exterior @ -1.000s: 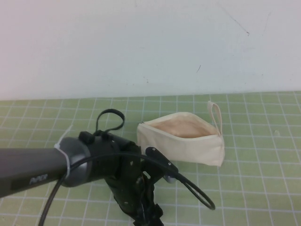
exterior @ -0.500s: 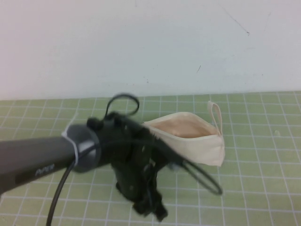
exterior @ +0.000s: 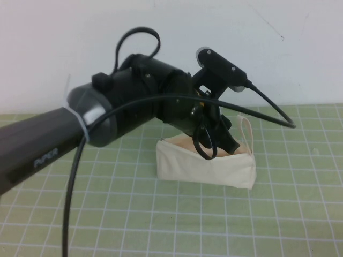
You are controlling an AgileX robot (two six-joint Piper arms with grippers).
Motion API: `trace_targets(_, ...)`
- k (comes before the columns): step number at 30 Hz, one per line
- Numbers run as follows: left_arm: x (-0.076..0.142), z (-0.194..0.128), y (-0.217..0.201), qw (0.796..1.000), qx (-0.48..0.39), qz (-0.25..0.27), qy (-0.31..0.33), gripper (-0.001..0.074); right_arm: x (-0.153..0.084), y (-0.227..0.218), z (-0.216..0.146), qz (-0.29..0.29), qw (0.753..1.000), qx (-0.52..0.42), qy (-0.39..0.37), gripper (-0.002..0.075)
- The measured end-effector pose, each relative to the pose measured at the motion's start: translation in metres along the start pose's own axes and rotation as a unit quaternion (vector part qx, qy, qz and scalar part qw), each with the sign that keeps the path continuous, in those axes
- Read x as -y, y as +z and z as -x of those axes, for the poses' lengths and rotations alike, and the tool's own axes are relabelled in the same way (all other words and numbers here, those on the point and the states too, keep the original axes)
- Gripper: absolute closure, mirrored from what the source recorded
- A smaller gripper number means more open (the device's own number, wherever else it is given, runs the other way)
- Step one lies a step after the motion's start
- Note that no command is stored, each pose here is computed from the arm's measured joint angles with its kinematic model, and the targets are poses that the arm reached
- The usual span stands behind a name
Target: Put eraser into pencil case
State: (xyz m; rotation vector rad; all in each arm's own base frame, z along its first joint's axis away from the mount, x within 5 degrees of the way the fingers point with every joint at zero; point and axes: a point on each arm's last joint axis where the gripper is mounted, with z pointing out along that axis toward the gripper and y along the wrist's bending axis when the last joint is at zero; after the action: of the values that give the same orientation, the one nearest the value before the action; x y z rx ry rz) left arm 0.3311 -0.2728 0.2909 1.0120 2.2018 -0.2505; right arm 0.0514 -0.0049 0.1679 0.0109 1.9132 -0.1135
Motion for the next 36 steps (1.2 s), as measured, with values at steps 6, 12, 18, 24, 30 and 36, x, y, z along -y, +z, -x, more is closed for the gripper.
trace_targets(6,-0.003,-0.004,0.027,1.0,0.006,0.016,0.02,0.04,0.0,0.0,0.0,0.0,1.0,0.0,0.0,0.0726)
trace_targets(12,-0.005,-0.005,0.032,1.0,0.01,0.023,0.014,0.0335,0.0,0.0,0.0,0.0,1.0,0.0,0.0,0.0726)
trace_targets(18,-0.013,0.012,0.004,0.998,0.026,0.054,0.008,0.0664,0.0,0.0,0.0,0.0,1.0,0.0,0.0,0.0726)
trace_targets(24,-0.02,0.038,-0.081,0.99,0.11,0.086,0.0,0.0728,0.0,0.0,0.0,0.0,1.0,0.0,0.0,0.0726)
trace_targets(30,-0.018,0.033,-0.178,0.976,0.192,0.1,-0.014,0.0735,0.0,0.0,0.0,0.0,1.0,0.0,0.0,0.0726)
trace_targets(36,-0.008,-0.019,-0.222,0.974,0.205,0.097,-0.028,0.0735,0.0,0.0,0.0,0.0,1.0,0.0,0.0,0.0726)
